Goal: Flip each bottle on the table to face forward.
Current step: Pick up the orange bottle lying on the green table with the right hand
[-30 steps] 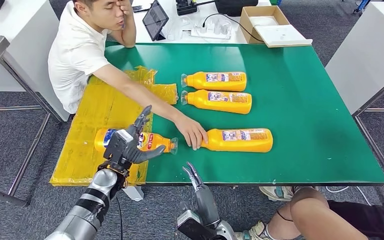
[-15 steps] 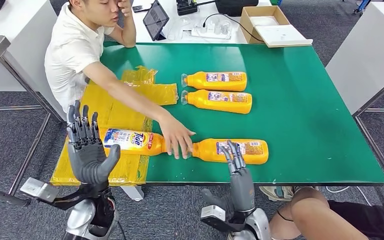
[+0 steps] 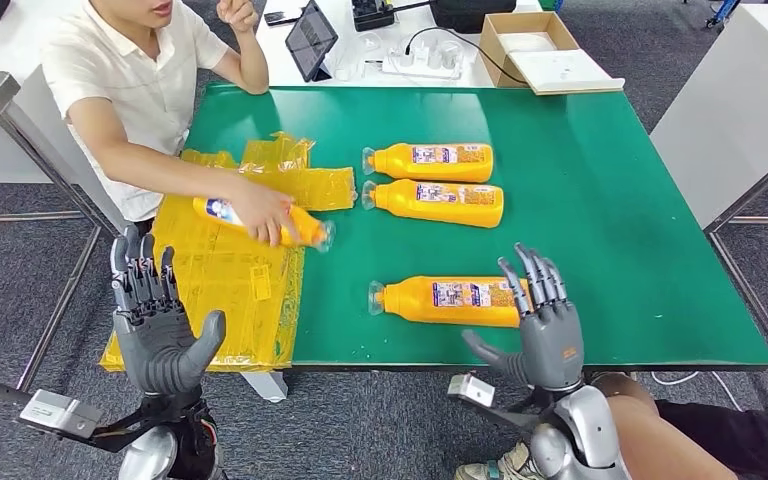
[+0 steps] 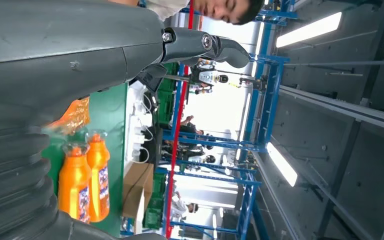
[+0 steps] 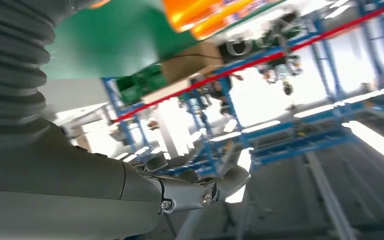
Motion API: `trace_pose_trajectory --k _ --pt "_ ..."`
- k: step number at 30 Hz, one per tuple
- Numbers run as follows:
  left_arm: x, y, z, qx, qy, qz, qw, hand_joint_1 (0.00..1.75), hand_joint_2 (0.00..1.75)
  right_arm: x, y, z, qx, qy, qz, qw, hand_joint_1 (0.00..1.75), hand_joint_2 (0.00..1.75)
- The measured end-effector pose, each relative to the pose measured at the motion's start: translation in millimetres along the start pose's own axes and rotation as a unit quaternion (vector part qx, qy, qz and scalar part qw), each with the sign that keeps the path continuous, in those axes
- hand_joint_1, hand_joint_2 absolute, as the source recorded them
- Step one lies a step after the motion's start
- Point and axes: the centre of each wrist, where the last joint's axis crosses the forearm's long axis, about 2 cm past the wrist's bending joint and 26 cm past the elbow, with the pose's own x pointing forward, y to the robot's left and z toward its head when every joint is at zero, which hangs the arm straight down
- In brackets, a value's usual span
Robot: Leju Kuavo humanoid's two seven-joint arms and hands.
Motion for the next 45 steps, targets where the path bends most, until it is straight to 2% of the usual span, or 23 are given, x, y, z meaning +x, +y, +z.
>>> trace_pose_trajectory --k 3,7,25,32,38,45 --pt "0 0 0 0.000 -0.001 -0.006 1.000 0.00 1.75 -18 -1 -2 0.018 0.014 0.008 1.000 0.00 1.75" --pt "0 0 0 0.001 -0.001 -0.008 1.000 0.00 1.75 -28 -1 0 0.030 0.020 0.016 0.999 0.00 1.75" --pt "0 0 -1 -0.002 -0.005 -0.026 1.000 0.00 1.75 -40 5 2 0.066 0.039 0.015 0.997 0.00 1.75" --pt "-4 -5 -4 -0.015 -0.002 -0.038 0.999 0.00 1.75 -57 20 4 0.125 0.083 0.003 0.989 0.00 1.75" --pt "-10 -14 -4 -0.029 0.025 -0.027 0.999 0.00 1.75 -70 35 11 0.195 0.130 0.005 0.972 0.00 1.75" --pt "-15 -20 -5 -0.041 0.046 -0.019 0.998 0.00 1.75 -78 45 2 0.228 0.156 0.020 0.961 0.00 1.75"
